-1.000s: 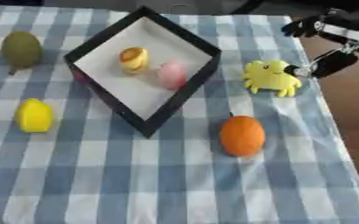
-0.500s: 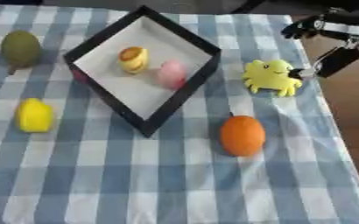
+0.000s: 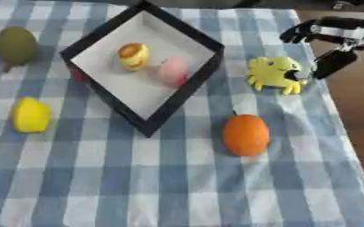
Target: Pick up objects on the table and place them in the box.
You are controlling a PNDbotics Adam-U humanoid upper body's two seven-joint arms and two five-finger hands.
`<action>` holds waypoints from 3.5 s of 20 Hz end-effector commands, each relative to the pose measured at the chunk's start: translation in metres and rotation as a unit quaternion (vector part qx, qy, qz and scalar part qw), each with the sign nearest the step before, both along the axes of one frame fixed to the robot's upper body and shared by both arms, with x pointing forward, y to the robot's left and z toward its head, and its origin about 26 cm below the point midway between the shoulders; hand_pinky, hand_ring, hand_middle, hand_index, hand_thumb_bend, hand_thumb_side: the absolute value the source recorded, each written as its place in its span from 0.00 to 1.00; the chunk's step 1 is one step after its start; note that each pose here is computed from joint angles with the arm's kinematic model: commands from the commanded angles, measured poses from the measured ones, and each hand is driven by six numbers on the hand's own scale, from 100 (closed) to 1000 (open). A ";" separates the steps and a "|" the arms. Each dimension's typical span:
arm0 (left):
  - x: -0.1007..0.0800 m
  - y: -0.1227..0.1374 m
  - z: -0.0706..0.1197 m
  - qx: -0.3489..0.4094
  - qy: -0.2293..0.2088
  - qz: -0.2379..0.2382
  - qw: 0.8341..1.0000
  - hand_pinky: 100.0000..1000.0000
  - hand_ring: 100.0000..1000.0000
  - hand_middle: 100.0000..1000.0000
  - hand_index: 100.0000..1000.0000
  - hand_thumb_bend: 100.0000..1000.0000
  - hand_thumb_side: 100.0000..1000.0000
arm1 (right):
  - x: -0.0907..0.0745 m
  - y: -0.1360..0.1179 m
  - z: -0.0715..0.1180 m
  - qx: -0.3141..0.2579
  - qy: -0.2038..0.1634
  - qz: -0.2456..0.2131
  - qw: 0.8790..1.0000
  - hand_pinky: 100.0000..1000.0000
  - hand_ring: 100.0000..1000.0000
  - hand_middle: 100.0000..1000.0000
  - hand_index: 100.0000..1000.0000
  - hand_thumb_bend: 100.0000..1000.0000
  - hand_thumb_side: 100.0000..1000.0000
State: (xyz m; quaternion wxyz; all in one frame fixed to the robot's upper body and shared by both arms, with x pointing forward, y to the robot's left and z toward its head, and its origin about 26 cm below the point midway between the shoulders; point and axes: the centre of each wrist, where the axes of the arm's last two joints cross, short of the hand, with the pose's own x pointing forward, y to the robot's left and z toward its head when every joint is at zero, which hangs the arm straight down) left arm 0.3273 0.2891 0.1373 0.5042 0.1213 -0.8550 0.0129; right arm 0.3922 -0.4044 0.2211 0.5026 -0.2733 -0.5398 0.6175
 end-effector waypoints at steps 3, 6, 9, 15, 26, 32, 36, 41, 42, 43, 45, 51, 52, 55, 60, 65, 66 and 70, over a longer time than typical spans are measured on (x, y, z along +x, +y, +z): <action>0.001 -0.002 0.012 0.003 -0.019 -0.010 1.000 0.85 1.00 1.00 0.87 0.02 0.86 | 0.002 -0.005 0.008 -0.016 -0.014 -0.011 1.000 0.88 0.88 0.82 0.89 0.33 0.24; 0.002 -0.004 0.013 0.002 -0.021 -0.013 1.000 0.85 1.00 1.00 0.87 0.02 0.86 | 0.003 -0.006 0.004 -0.020 -0.012 -0.016 1.000 0.88 0.88 0.82 0.89 0.33 0.26; 0.002 -0.005 0.015 0.000 -0.024 -0.014 1.000 0.85 1.00 1.00 0.87 0.02 0.87 | 0.004 -0.008 0.001 -0.027 -0.009 -0.022 0.999 0.88 0.88 0.83 0.89 0.35 0.26; 0.003 -0.008 0.017 -0.003 -0.027 -0.020 0.999 0.85 1.00 1.00 0.87 0.02 0.87 | 0.006 -0.015 -0.005 -0.036 -0.013 -0.044 0.998 0.88 0.87 0.82 0.89 0.36 0.25; 0.004 -0.009 0.017 -0.001 -0.026 -0.024 0.999 0.85 1.00 1.00 0.87 0.02 0.87 | 0.007 -0.014 -0.010 -0.032 -0.020 -0.051 0.998 0.84 0.78 0.63 0.77 0.22 0.00; 0.003 -0.008 0.017 0.002 -0.024 -0.025 0.999 0.85 1.00 1.00 0.87 0.03 0.87 | 0.005 -0.008 -0.001 0.015 -0.049 -0.051 0.997 0.82 0.74 0.53 0.69 0.00 0.00; 0.003 -0.006 0.016 0.004 -0.023 -0.022 0.999 0.85 1.00 1.00 0.87 0.02 0.86 | 0.000 -0.002 0.014 0.027 -0.072 -0.039 0.996 0.82 0.73 0.53 0.69 0.00 0.00; 0.002 -0.004 0.016 0.008 -0.024 -0.018 1.000 0.85 1.00 1.00 0.87 0.02 0.86 | -0.010 0.005 0.040 0.032 -0.102 -0.021 0.994 0.81 0.73 0.53 0.69 0.00 0.00; 0.002 -0.003 0.017 0.009 -0.025 -0.018 0.999 0.85 1.00 1.00 0.87 0.02 0.86 | -0.011 0.008 0.046 0.034 -0.108 -0.016 0.993 0.81 0.73 0.52 0.69 0.00 0.00; 0.002 -0.003 0.017 0.010 -0.027 -0.017 0.999 0.85 1.00 1.00 0.87 0.02 0.86 | -0.012 0.012 0.052 0.037 -0.115 -0.008 0.993 0.81 0.73 0.52 0.69 0.00 0.00; 0.001 -0.002 0.018 0.011 -0.030 -0.016 0.999 0.85 1.00 1.00 0.87 0.02 0.85 | -0.014 0.022 0.065 0.045 -0.131 0.008 0.990 0.81 0.73 0.52 0.69 0.00 0.00; -0.003 0.001 0.027 0.025 -0.043 -0.018 0.999 0.85 1.00 0.99 0.87 0.01 0.84 | -0.011 0.063 0.100 0.080 -0.168 0.061 0.981 0.81 0.71 0.51 0.68 0.00 0.00; -0.003 0.001 0.028 0.028 -0.045 -0.019 0.998 0.85 1.00 0.99 0.87 0.01 0.83 | -0.010 0.070 0.104 0.085 -0.173 0.070 0.979 0.81 0.71 0.51 0.68 0.00 0.00; -0.006 0.002 0.032 0.033 -0.049 -0.023 0.998 0.85 1.00 0.99 0.87 0.01 0.83 | -0.005 0.092 0.115 0.095 -0.183 0.096 0.974 0.81 0.71 0.51 0.68 0.00 0.00; -0.005 -0.002 0.035 0.032 -0.049 -0.033 0.998 0.85 1.00 0.99 0.87 0.01 0.83 | 0.006 0.133 0.125 0.105 -0.193 0.137 0.966 0.81 0.70 0.51 0.68 0.00 0.00; -0.003 -0.006 0.036 0.029 -0.048 -0.042 0.998 0.85 1.00 0.99 0.87 0.01 0.83 | 0.018 0.173 0.125 0.118 -0.188 0.167 0.961 0.81 0.70 0.50 0.67 0.00 0.00; -0.003 -0.007 0.036 0.028 -0.048 -0.044 0.997 0.85 1.00 0.99 0.87 0.01 0.83 | 0.020 0.179 0.124 0.118 -0.188 0.169 0.960 0.81 0.70 0.50 0.67 0.00 0.00; 0.000 -0.013 0.034 0.023 -0.042 -0.057 0.997 0.85 1.00 0.99 0.87 0.02 0.84 | 0.027 0.203 0.115 0.105 -0.183 0.180 0.961 0.81 0.70 0.50 0.67 0.00 0.00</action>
